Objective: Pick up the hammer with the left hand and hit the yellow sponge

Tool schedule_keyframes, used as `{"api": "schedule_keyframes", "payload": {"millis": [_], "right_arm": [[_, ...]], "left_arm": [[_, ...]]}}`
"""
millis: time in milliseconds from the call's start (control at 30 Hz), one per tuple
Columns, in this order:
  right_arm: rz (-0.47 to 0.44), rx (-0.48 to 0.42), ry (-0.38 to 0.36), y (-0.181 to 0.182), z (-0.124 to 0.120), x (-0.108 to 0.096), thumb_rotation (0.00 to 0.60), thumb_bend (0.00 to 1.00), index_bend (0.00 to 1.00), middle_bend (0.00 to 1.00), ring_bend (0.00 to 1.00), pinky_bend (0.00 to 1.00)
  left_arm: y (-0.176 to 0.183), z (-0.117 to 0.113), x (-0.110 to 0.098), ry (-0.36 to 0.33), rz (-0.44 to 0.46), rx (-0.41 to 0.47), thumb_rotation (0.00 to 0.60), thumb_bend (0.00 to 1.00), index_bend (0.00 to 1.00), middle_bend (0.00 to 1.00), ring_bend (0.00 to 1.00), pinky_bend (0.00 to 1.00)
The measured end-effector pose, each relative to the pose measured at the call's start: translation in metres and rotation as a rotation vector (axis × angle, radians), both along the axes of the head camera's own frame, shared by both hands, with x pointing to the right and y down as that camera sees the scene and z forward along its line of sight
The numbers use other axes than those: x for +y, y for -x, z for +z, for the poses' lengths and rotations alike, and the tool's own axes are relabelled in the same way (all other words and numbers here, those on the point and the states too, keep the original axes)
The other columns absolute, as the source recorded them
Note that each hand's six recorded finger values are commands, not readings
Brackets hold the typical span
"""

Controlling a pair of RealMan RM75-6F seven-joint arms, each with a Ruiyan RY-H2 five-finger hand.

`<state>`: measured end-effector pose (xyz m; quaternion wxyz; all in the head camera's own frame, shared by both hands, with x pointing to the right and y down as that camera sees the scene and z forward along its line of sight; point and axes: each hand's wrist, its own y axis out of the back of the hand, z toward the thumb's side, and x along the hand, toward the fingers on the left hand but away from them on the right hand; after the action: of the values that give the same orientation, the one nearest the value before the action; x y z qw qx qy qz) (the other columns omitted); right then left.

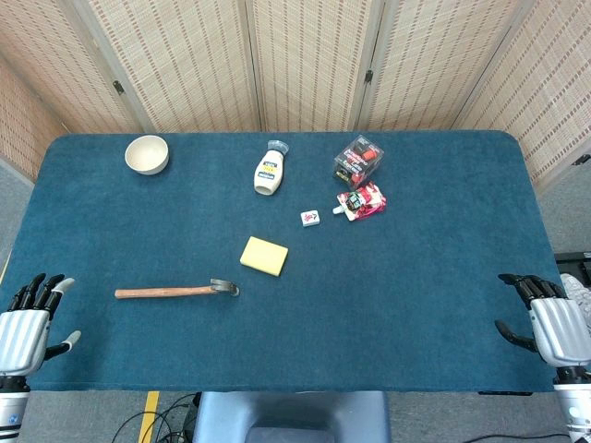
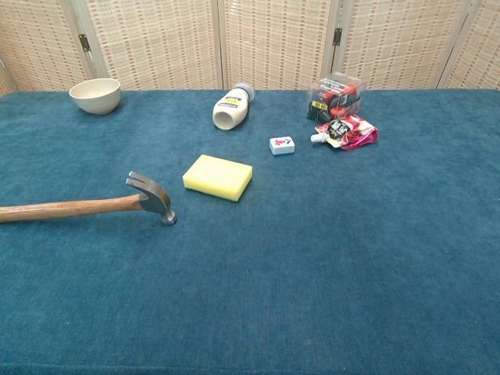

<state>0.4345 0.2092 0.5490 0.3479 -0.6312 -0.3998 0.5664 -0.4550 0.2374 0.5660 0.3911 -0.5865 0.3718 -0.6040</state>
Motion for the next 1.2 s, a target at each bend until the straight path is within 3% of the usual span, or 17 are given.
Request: {"api": "schedule_keyframes", "payload": {"millis": [367,667,1033,1200], "right_arm": [[0.01,0.005,-0.01,-0.005,-0.007,0.001,0.6,0.13,0.24,0.3,0.23,0.28],[0.0,0.012,-0.056,-0.007,-0.02,-0.01,0.6,0.13,0.24,0.3,0.23,0.28],[0.006,0.008,-0.044,-0.011,-0.019,-0.009,0.6,0.13,0.24,0.3,0.23,0.28],[0.009,0.005,-0.044,-0.012,-0.02,-0.008,0.6,0.13,0.24,0.31,0.23,0.28]], "left_arm": [[-0.002,0.002,0.001,0.006,0.002,0.002,0.6,0.2,0.24,0.18,0.1,0.2],[-0.019,0.007,-0.011,0.013,0.037,0.046,0.6,0.2,0.26,0.19,0.15,0.2],[-0.07,0.043,-0.031,0.094,0.118,0.123,0.6,0.2,0.3,0.19,0.15,0.2],[-0.089,0.061,-0.04,0.143,0.133,0.156,0.6,0.2,0.31,0.24,0.15,0.2]]}}
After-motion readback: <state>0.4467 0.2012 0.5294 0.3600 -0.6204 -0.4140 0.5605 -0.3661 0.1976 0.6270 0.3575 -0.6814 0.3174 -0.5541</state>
